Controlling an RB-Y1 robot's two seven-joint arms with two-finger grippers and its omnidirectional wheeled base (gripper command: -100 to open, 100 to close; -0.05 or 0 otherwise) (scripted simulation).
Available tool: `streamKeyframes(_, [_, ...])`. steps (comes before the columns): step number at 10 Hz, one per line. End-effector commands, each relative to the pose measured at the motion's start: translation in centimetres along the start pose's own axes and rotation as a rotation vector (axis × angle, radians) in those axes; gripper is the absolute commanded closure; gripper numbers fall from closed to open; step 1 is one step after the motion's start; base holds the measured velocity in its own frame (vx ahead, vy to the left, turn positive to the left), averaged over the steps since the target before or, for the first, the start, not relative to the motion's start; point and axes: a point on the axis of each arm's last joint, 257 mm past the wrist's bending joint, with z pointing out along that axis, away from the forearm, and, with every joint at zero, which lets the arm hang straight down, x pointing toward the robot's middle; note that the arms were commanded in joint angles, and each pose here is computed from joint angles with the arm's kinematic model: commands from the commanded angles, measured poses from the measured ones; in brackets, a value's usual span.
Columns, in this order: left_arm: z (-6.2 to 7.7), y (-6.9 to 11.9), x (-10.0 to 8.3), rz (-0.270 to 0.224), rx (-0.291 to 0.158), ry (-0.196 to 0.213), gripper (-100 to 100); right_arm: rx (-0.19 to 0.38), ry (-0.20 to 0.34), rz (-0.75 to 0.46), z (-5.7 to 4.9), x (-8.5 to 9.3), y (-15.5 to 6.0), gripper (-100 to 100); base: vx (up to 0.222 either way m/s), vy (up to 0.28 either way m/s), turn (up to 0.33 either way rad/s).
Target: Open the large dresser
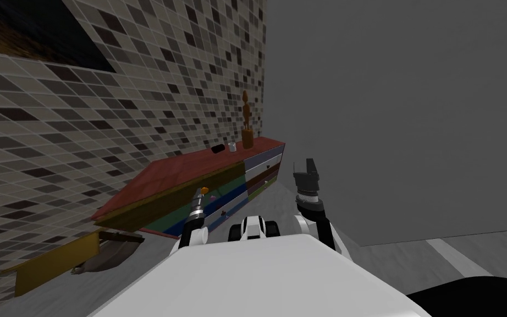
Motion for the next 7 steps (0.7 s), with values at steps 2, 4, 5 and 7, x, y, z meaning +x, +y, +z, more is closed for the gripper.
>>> streamKeyframes(2, [-0.28,0.09,0.03,0.001,-0.011,0.002,100,0.000,0.000,0.000,0.00,0.00,0.00,0,-0.111,-0.091,0.008])
streamKeyframes(4, [-0.68,0.34,0.17,0.001,-0.023,0.005,100,0.000,0.000,0.000,0.00,0.00,0.00,0,-0.120,-0.080,0.013])
streamKeyframes(5, [-0.82,0.34,0.25,0.001,-0.025,0.006,100,0.000,0.000,0.000,0.00,0.00,0.00,0,-0.150,-0.078,0.002])
streamKeyframes(7, [-1.10,0.35,0.40,0.001,-0.030,0.010,100,0.000,0.000,0.000,0.00,0.00,0.00,0,-0.162,-0.102,0.007])
